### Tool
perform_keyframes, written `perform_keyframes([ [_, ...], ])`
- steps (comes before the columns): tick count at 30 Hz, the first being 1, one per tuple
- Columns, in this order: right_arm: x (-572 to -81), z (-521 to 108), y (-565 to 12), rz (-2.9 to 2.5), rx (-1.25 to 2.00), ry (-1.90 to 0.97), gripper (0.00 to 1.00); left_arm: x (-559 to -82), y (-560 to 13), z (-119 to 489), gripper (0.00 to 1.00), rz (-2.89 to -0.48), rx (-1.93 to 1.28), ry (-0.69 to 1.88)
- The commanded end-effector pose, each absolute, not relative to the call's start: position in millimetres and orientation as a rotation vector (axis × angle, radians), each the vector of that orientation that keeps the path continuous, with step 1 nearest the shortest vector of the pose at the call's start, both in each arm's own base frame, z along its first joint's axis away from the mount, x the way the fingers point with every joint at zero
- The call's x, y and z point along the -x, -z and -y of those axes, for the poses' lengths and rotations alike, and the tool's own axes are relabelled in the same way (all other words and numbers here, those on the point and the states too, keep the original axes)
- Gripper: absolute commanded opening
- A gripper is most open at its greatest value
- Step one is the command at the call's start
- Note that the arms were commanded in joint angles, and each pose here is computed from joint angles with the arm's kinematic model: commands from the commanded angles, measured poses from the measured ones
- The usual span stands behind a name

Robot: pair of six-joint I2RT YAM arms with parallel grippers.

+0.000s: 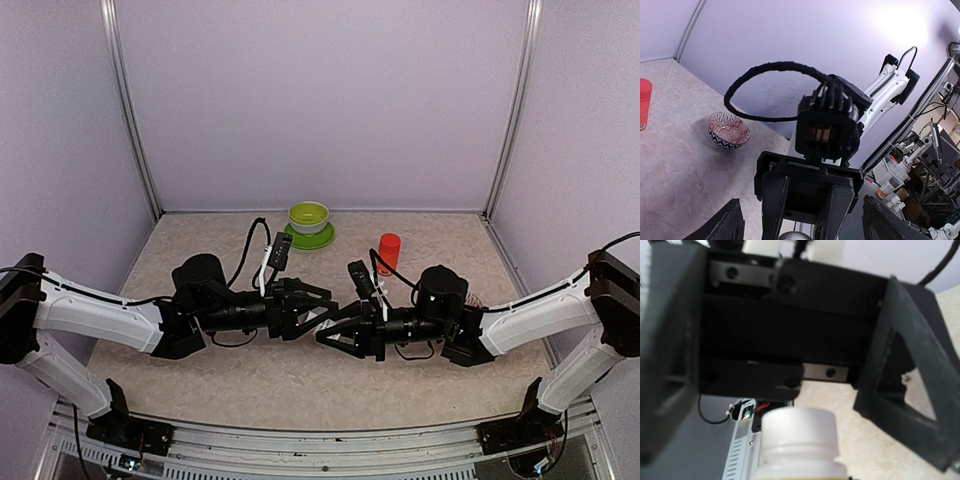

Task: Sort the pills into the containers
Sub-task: Unscrew the lid of the pill bottle from the pill bottle.

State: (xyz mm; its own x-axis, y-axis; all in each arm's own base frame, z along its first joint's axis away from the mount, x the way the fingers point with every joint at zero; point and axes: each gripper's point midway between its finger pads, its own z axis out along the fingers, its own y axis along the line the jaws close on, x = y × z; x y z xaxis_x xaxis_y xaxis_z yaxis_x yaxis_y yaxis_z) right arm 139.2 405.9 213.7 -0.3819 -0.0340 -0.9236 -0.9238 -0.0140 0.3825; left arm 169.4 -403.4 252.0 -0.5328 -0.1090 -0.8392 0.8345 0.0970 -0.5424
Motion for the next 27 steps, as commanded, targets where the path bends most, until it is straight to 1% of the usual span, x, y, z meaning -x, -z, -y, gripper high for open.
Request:
perform_keyframes([
  [1,-146.0,-415.0,-226.2,-1.493,0.963,-1.517,0.20,-164.6,-275.5,408.5,0.79,-1.512,-0.749,1.572],
  [27,-173.9,-393.2,-214.7,-1.573,0.770,-1.385,0.20,-164.0,-269.0,402.1,0.76,-1.534,-0.755,1.513],
])
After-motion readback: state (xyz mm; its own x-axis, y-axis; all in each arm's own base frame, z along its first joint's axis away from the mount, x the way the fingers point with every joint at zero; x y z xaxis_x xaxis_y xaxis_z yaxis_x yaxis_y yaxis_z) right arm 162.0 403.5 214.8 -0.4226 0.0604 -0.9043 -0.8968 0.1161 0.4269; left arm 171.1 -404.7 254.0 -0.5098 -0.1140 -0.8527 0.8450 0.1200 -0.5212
